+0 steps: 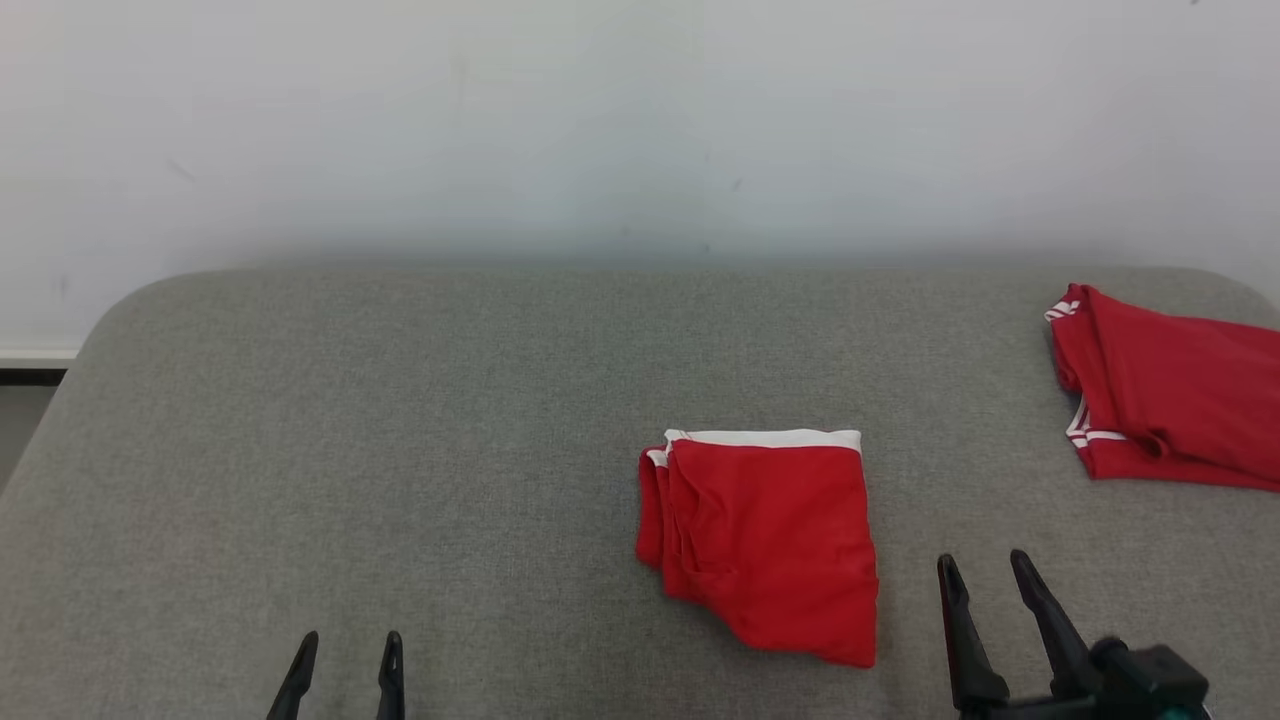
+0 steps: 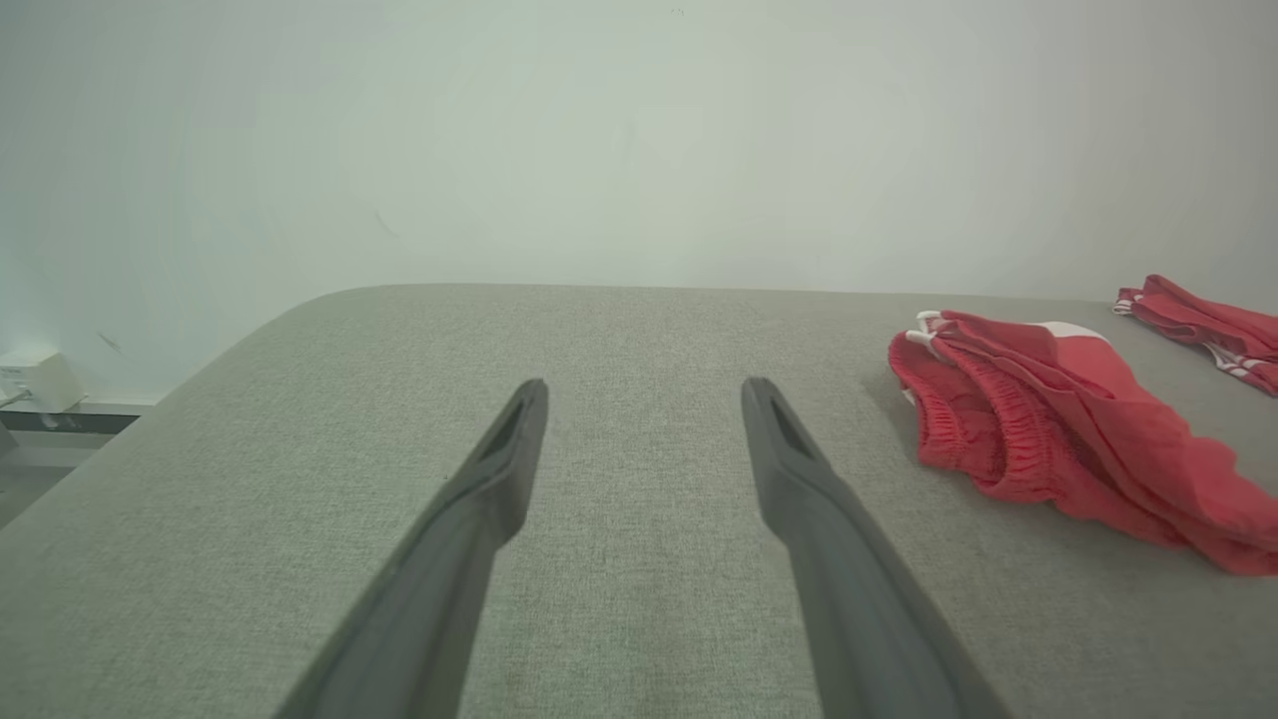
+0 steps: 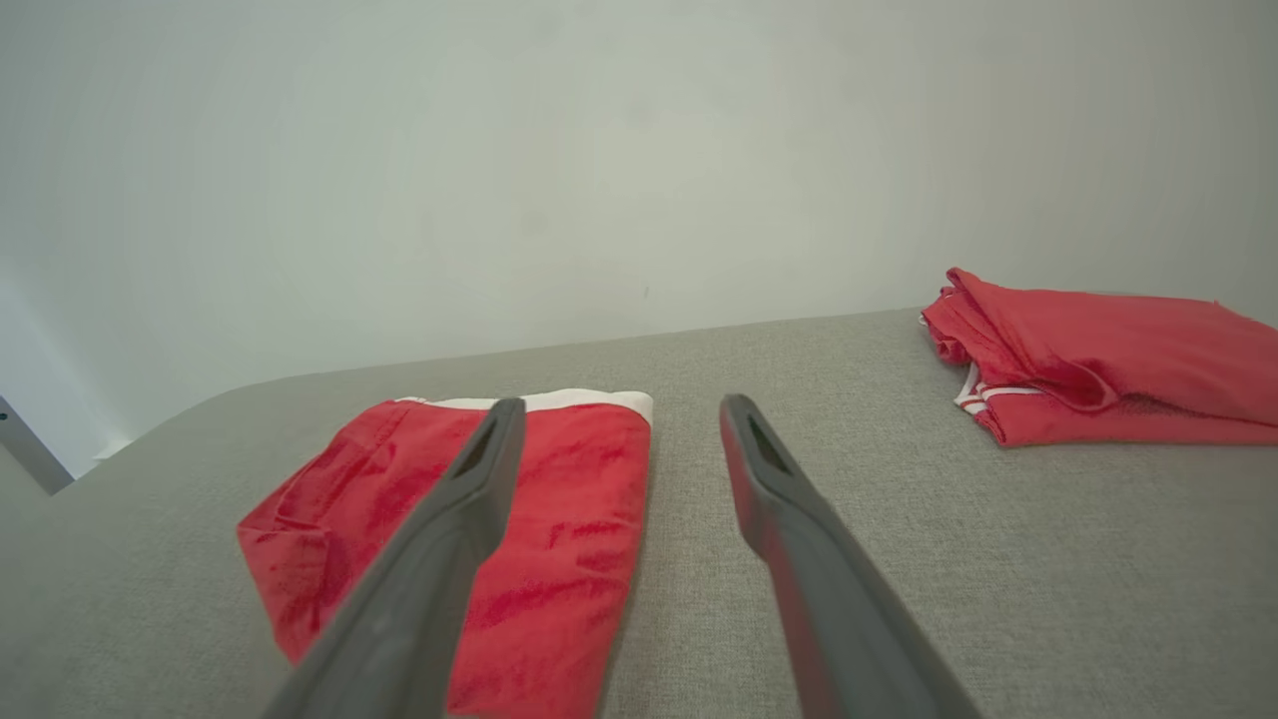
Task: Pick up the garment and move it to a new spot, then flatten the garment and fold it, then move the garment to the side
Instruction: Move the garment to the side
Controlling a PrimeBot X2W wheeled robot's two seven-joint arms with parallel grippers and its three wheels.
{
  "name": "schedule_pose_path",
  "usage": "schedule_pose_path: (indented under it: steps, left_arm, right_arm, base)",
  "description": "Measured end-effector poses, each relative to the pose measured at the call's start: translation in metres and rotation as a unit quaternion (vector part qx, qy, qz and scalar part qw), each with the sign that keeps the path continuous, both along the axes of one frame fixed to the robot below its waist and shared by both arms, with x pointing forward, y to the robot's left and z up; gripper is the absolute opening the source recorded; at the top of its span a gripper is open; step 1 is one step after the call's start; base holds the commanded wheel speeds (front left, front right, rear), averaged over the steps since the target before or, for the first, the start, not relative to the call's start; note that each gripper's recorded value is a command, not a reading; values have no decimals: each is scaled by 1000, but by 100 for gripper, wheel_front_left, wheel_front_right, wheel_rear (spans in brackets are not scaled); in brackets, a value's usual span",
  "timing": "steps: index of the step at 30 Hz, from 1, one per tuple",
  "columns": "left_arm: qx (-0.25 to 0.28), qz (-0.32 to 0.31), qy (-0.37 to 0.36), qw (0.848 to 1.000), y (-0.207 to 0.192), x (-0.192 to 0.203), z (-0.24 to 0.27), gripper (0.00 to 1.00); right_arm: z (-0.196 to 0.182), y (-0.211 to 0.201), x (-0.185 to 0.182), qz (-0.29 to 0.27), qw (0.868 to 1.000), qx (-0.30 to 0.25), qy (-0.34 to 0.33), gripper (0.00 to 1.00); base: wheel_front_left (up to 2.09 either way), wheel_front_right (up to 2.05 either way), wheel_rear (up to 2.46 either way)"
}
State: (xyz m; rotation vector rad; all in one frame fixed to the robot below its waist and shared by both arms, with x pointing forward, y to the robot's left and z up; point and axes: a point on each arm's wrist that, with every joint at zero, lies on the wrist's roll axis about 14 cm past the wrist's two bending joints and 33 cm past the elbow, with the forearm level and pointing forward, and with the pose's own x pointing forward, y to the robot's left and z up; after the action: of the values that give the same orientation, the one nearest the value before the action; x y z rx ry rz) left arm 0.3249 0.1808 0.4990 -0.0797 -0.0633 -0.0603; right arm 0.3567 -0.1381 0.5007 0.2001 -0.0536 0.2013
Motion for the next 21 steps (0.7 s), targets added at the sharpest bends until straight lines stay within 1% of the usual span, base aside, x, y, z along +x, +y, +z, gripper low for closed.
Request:
schedule_pose_path:
  steps: [2,9,15,21]
  left_arm:
    - [-1,1,3,1000,0,1,-2,100]
    - [-7,2,6,1000,0,12,-3,100]
    - [-10,13,9,1000,6,20,-4,100]
    - [-11,30,25,999,16,20,-14,100]
  right_arm:
    - [-3,1,5,3,1000,-2,7,100]
    - [-16,16,51,36,997,-32,55,100]
    - [-48,24,79,55,990,-58,118,100]
    - [-91,33,85,69,976,-70,195,100]
  base:
    - [0,0,0]
    - [0,0,0]
    - [0,0,0]
    - [0,0,0]
